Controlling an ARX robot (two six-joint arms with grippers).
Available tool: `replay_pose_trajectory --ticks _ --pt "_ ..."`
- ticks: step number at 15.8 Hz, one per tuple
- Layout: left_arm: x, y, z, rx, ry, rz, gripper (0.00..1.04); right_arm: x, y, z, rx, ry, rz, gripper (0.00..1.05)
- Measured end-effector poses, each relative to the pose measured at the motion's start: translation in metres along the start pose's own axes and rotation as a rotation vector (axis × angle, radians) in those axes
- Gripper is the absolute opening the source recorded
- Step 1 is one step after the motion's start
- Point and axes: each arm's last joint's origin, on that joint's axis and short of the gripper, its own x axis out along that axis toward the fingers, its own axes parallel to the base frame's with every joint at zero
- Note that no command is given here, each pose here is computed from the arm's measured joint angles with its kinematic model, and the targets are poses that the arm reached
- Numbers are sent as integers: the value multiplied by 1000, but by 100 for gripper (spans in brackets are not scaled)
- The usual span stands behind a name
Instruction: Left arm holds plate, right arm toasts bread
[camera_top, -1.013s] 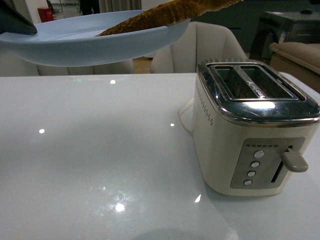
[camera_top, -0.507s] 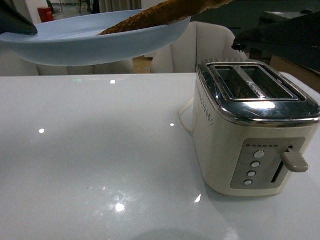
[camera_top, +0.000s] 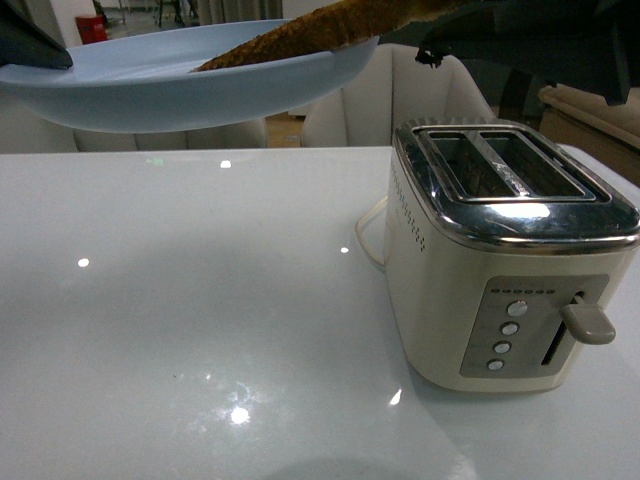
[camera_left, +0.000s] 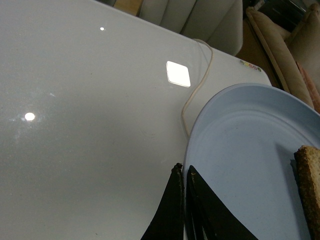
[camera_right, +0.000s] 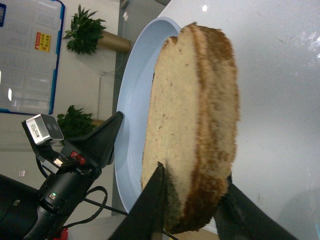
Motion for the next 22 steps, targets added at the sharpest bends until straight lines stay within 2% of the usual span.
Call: replay_pose_trajectory --ticks 3,4,8,11,14,16,18,22 --pt "0 0 0 0 0 0 2 0 0 0 -4 -2 1 5" --pt "0 0 0 0 0 1 2 0 1 0 -5 -3 2 3" --pt "0 0 0 0 0 -1 2 -6 7 7 -29 -59 44 3" --pt "0 0 0 -1 0 -1 2 -30 18 16 -109 -254 42 3" --pt "0 0 0 -1 0 -1 2 -56 24 22 -307 -499 -126 3" --pt "0 0 0 -1 0 -1 2 -62 23 23 -439 -578 -254 3" --pt "0 0 0 -1 0 -1 2 -61 17 23 -545 -585 -352 3" --pt "0 0 0 -1 0 -1 2 -44 -3 20 -611 -486 -450 3"
